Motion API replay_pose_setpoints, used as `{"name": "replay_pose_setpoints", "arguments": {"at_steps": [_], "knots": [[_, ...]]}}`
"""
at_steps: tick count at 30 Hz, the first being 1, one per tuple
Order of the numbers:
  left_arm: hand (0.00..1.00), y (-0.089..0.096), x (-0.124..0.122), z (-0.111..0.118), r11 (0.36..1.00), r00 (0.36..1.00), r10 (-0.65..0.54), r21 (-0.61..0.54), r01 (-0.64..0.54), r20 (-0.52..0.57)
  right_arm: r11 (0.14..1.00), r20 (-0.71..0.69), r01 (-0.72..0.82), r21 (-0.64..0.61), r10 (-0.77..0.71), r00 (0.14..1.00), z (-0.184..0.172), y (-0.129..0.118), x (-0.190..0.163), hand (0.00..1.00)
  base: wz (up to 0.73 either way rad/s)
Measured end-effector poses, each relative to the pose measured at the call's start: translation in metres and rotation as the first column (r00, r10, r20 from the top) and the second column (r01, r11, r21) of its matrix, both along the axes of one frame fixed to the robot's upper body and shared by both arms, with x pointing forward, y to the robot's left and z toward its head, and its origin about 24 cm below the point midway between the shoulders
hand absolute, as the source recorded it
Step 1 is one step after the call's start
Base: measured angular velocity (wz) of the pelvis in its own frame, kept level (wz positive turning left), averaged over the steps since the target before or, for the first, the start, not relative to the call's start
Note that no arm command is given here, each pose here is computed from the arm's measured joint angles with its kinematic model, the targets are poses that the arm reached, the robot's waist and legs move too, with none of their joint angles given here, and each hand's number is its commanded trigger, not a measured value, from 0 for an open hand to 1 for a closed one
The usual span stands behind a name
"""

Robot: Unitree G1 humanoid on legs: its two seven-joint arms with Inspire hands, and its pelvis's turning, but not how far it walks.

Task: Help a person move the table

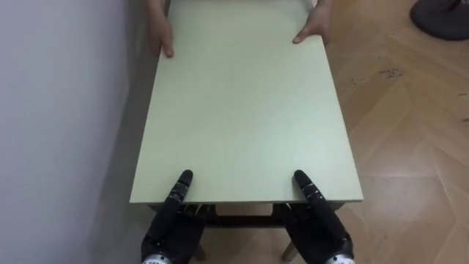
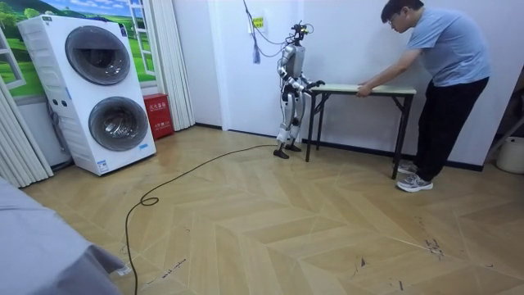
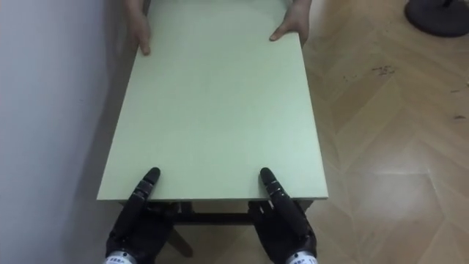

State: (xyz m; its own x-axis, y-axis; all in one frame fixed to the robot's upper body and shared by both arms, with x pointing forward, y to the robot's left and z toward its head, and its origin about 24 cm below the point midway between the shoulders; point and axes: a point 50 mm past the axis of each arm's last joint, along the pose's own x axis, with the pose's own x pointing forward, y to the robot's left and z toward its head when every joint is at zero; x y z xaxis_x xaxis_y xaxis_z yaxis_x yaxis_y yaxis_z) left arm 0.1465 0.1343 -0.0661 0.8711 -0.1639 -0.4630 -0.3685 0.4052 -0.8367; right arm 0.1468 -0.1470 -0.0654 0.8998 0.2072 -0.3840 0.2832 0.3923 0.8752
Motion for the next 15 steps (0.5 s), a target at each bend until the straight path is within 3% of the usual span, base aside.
{"name": "replay_pose_setpoints", "arguments": {"at_steps": [15], "knots": [[1.0,-0.0005,-0.0024,-0.0042,1.0,1.0,-0.01,0.017,0.01,-0.009,1.0,-0.013,0.01,0.014,-0.01,1.0,-0.0021,0.0047,-0.0014,1.0,-0.05]]}}
